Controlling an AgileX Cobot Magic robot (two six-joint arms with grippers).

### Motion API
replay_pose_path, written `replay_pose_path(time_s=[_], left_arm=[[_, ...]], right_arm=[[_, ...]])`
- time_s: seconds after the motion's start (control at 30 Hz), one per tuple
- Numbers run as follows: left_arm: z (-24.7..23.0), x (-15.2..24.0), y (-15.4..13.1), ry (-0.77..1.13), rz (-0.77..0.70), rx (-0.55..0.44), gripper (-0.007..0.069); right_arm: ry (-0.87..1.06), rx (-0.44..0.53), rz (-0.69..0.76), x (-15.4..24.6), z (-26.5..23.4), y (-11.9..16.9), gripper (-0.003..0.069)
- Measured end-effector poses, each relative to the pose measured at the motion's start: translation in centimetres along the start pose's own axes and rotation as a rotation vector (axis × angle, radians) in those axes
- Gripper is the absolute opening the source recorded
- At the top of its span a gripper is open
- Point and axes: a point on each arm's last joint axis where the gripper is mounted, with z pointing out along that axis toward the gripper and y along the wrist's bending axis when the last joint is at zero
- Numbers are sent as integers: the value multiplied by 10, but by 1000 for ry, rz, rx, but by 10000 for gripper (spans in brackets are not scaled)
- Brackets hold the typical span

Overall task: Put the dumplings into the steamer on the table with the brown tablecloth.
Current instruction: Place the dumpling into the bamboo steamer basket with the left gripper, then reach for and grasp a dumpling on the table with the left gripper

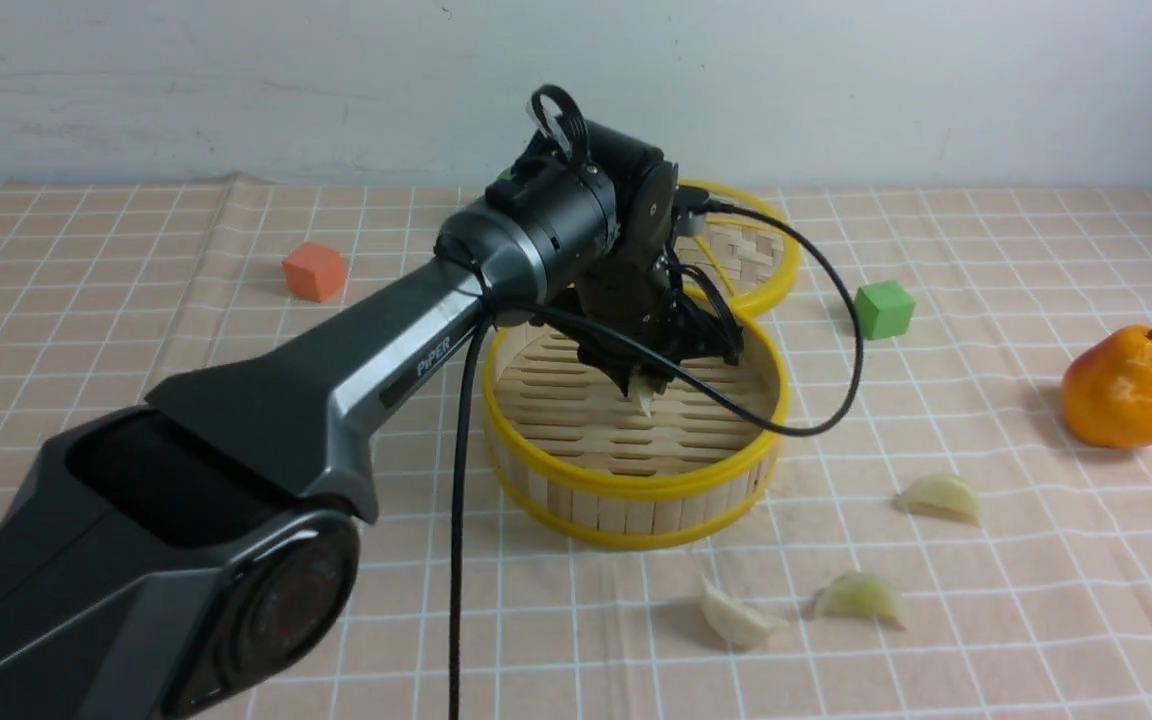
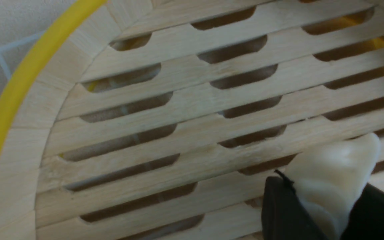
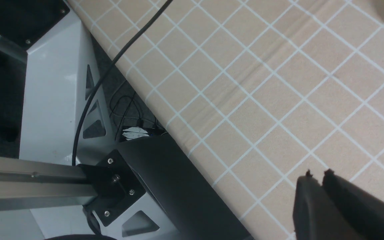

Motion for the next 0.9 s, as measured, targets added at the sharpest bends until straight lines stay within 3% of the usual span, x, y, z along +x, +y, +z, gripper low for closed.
replay_pose_path(time_s=[0.13,0.23,0.27,0.3,0.33,0.43,0.57,0.63,0.73,0.9], left_arm=[[4,1,1,-2,5,-10,218],[-11,-4,1,-26,20,-9,360],[-12,-5,1,-27,22,-8,360],[-22,-7,1,-29,35,-4,409],[-36,-9,0,-30,57,1,470],[-94,-14,-4,-51,155,41,558],[-139,-7,-18,-64,325,105,566],[-153,10,-40,-27,485,193,559],[-146,35,-65,43,670,298,541],[-110,79,-87,196,911,372,510]], right_arm=[[6,17,-5,1,0,-2,54],[9,33,-8,1,-1,-3,61],[9,33,-8,1,-1,-3,61],[11,41,-11,1,-1,-3,62],[13,50,-15,1,-1,-4,62],[21,83,-27,1,-2,-7,64],[21,133,-50,5,-6,-9,63],[7,181,-60,9,-11,-10,63],[-25,241,-62,17,-22,-9,65],[-83,309,-63,30,-36,-6,66]])
